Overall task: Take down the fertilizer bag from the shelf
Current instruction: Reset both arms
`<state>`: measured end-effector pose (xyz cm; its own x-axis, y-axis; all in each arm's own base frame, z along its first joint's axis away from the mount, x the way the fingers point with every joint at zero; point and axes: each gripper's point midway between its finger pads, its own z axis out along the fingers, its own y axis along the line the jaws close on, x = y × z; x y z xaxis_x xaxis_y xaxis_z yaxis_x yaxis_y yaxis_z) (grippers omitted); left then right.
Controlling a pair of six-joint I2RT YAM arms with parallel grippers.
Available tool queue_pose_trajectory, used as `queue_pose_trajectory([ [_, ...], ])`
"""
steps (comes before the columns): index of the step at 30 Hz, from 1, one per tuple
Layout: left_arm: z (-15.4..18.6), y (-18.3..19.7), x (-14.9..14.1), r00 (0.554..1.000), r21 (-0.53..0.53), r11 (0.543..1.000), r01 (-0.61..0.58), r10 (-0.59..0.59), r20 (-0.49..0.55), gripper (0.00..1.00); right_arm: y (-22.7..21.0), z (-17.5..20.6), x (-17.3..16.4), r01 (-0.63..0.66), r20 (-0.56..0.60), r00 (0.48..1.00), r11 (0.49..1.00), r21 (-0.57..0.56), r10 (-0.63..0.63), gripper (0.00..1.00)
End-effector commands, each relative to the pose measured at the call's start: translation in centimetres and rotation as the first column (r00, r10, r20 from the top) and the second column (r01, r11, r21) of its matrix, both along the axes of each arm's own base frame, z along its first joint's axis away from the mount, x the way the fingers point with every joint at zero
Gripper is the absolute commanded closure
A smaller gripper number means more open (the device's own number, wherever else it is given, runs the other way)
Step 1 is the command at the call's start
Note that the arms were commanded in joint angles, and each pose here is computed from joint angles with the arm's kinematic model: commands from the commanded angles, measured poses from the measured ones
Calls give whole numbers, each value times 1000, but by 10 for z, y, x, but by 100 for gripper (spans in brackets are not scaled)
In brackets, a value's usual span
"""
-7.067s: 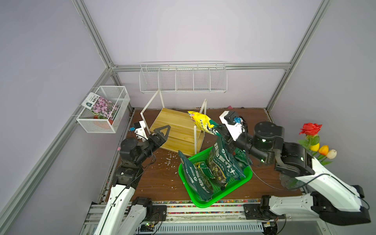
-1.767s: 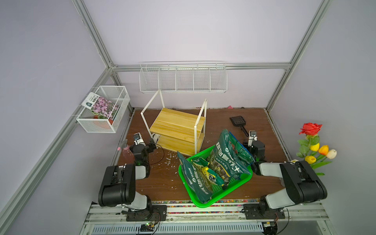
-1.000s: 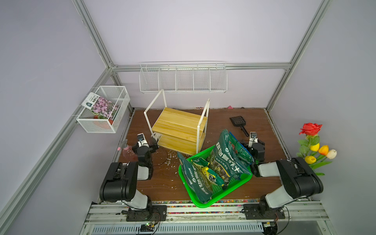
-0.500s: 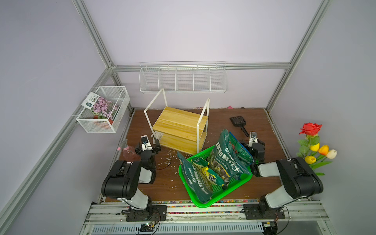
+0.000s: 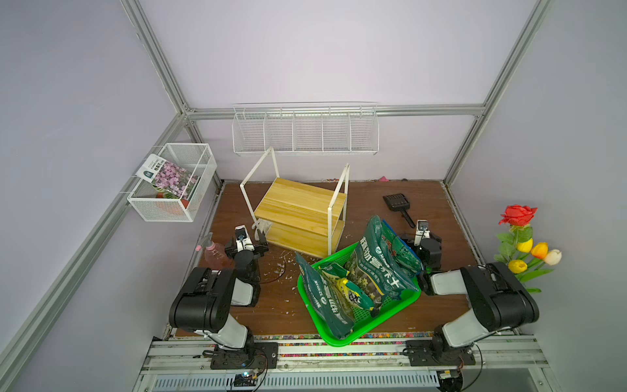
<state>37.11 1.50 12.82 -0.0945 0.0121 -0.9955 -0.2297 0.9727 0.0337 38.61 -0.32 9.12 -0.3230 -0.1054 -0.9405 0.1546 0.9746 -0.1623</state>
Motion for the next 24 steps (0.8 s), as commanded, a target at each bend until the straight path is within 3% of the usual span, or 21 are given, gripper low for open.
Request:
queue_pose_trajectory([
  [1, 0, 0, 18, 998, -40, 998, 51, -53, -42, 1, -5, 6, 3, 28, 28, 999, 1000, 9, -28, 1],
  [14, -3, 3, 22, 996, -64, 997, 53, -57, -62, 3, -5, 7, 4, 28, 29, 999, 1000, 9, -28, 1],
  [15, -2, 3, 22, 996, -64, 997, 54, -57, -61, 11, -5, 6, 3, 28, 28, 999, 1000, 9, -29, 1],
  [16, -3, 3, 22, 996, -64, 997, 53, -57, -62, 36, -5, 6, 4, 27, 28, 999, 1000, 10, -27, 1],
  [17, -2, 3, 22, 997, -63, 997, 54, -57, -60, 73, -5, 6, 3, 29, 27, 999, 1000, 8, -29, 1],
  [18, -2, 3, 22, 996, -64, 997, 53, -57, -61, 98, -5, 6, 3, 28, 26, 999, 1000, 9, -28, 1],
  [20, -2, 3, 22, 997, -64, 997, 54, -57, -59, 100, -5, 6, 3, 28, 27, 999, 1000, 9, -28, 1],
  [21, -2, 3, 22, 996, -63, 997, 54, -58, -61, 82, -4, 7, 4, 27, 29, 999, 1000, 9, -28, 1],
  [22, -2, 3, 22, 997, -64, 997, 53, -57, -60, 56, -4, 6, 4, 27, 28, 999, 1000, 10, -27, 1],
  [24, -2, 3, 22, 996, -65, 996, 53, -57, -61, 50, -5, 6, 3, 28, 28, 999, 1000, 9, -28, 1],
])
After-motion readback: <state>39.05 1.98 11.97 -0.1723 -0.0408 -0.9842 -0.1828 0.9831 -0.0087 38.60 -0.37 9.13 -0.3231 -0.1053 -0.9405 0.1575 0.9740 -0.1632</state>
